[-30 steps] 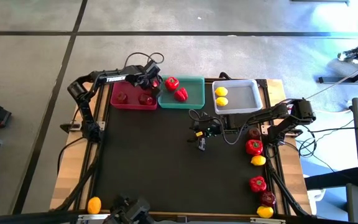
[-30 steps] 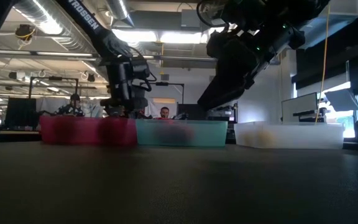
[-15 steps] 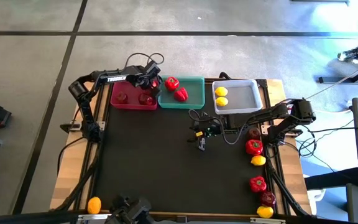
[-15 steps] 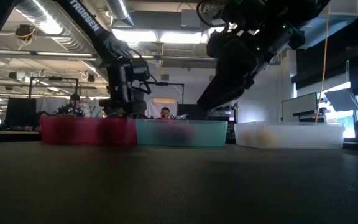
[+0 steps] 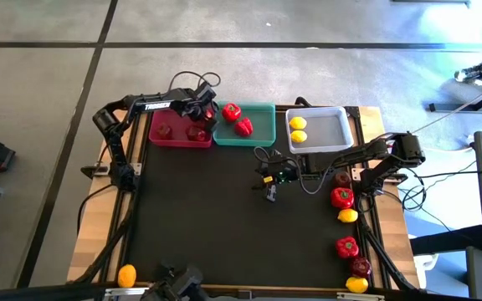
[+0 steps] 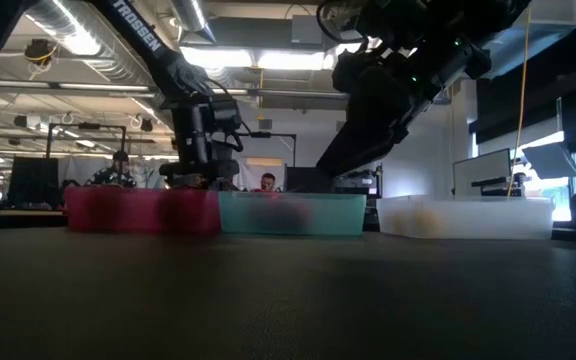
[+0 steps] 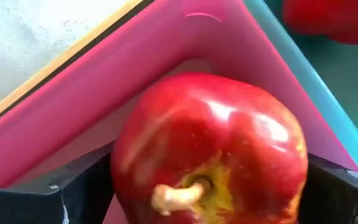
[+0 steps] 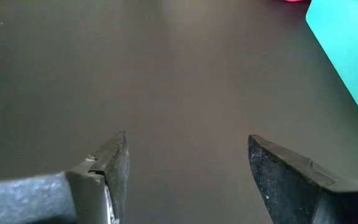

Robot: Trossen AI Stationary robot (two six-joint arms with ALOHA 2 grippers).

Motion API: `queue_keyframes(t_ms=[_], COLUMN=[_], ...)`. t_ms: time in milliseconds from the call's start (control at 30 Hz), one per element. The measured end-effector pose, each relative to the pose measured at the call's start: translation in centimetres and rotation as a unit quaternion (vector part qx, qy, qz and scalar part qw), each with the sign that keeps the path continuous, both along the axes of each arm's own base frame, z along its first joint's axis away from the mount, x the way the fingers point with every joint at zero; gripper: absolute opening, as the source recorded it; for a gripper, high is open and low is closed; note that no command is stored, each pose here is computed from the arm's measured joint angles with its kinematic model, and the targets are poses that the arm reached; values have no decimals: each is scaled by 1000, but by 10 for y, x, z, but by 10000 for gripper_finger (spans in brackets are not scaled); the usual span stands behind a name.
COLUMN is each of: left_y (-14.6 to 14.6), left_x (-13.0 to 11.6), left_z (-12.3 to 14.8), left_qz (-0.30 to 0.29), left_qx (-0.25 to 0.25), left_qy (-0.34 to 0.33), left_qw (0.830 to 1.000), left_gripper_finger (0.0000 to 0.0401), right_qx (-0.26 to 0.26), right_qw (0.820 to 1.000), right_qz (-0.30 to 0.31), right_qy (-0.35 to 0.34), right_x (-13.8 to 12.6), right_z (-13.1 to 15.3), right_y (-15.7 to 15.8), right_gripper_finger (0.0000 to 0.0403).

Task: Sort produce into baskets
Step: Put the apple into the pink bin

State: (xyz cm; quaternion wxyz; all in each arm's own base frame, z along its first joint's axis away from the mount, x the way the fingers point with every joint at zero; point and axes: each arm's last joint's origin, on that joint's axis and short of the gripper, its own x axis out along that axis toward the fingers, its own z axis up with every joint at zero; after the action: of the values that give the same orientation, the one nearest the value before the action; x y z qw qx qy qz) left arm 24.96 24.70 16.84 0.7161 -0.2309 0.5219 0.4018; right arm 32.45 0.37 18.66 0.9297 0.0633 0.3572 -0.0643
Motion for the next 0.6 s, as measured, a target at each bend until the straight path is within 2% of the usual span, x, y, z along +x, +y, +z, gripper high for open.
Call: queue_keyframes(t_ms=[200,367,600], left_y=[0,-1,-1], left_x=[-2,-4,-3], left_z=[1,2,29], left_qz=[24,19,13], left_qx=[-8,-15,-9], left_qy=[-7,3,-1], left_qw=[1000,1000,1000], left_gripper_finger=[396,393,392], right_qx=[-3,-3,-2], right_qw=[1000,1000,1000], right_qz=[-3,-3,-2], right_qy=[0,-1,-3], right_x=[0,0,0], right_z=[0,0,0], right_y=[0,0,0], right_gripper_finger=[260,260,260])
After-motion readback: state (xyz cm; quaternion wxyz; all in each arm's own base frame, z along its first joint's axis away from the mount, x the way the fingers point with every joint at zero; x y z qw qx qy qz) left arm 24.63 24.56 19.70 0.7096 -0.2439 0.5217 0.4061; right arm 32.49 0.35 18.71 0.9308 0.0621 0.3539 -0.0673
